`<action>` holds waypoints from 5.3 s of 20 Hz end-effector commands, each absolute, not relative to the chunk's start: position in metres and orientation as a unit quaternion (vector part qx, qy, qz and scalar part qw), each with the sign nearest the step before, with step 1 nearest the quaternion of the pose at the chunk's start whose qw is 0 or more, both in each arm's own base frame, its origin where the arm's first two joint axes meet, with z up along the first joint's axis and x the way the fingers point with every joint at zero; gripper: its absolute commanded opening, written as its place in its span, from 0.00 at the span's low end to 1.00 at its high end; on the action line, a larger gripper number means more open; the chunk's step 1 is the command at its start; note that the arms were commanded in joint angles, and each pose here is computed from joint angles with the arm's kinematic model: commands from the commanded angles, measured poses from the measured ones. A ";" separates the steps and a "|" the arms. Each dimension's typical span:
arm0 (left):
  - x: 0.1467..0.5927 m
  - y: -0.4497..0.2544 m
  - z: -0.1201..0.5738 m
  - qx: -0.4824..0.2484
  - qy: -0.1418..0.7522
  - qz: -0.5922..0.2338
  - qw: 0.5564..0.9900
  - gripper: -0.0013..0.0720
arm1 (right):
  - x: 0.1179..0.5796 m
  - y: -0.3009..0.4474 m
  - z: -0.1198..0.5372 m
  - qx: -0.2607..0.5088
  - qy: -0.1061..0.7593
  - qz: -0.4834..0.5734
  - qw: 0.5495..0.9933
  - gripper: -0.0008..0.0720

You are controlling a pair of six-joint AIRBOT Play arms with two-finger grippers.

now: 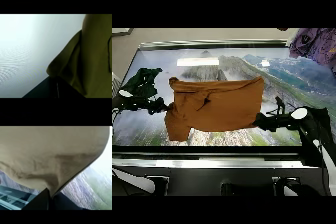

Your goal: Fold the clothes and pants, and hang the long-sleeved shirts on hangers.

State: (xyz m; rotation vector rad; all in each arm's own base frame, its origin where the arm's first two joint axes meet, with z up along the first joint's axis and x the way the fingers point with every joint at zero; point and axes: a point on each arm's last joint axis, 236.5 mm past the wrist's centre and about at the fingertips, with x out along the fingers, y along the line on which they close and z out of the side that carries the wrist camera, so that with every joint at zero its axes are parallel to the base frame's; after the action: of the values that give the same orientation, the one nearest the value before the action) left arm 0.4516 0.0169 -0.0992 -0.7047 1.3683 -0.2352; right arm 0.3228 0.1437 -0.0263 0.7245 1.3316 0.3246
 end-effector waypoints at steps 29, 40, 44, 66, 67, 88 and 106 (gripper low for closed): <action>0.352 0.070 0.354 -0.141 0.246 0.072 0.956 0.04 | 0.385 0.016 0.349 0.093 0.301 0.004 0.949 0.05; 0.533 0.022 -0.023 -0.150 0.522 0.006 0.840 0.04 | 0.551 0.046 -0.009 0.165 0.575 -0.002 0.802 0.05; 0.543 0.000 -0.059 -0.150 0.547 -0.010 0.823 0.07 | 0.549 0.066 -0.050 0.201 0.605 0.016 0.770 0.08; 0.319 0.094 0.008 -0.260 0.617 0.090 0.737 0.88 | 0.276 0.011 -0.067 0.307 0.718 0.117 0.614 0.83; 0.319 0.094 0.008 -0.260 0.617 0.090 0.737 0.88 | 0.274 0.018 -0.073 0.316 0.713 0.125 0.614 0.83; 0.312 0.092 0.002 -0.352 0.602 0.093 0.711 0.89 | 0.267 0.051 -0.109 0.366 0.664 0.153 0.633 0.05; 0.251 -0.002 -0.099 -0.404 0.645 -0.043 0.647 0.89 | 0.273 0.049 -0.102 0.384 0.658 0.130 0.634 0.05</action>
State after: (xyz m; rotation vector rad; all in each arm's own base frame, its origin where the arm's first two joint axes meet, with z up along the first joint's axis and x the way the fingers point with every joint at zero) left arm 0.2543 0.0116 -0.0930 -0.9378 1.4315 -0.0605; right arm 0.2715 0.0501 -0.1018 0.8754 1.5090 0.3056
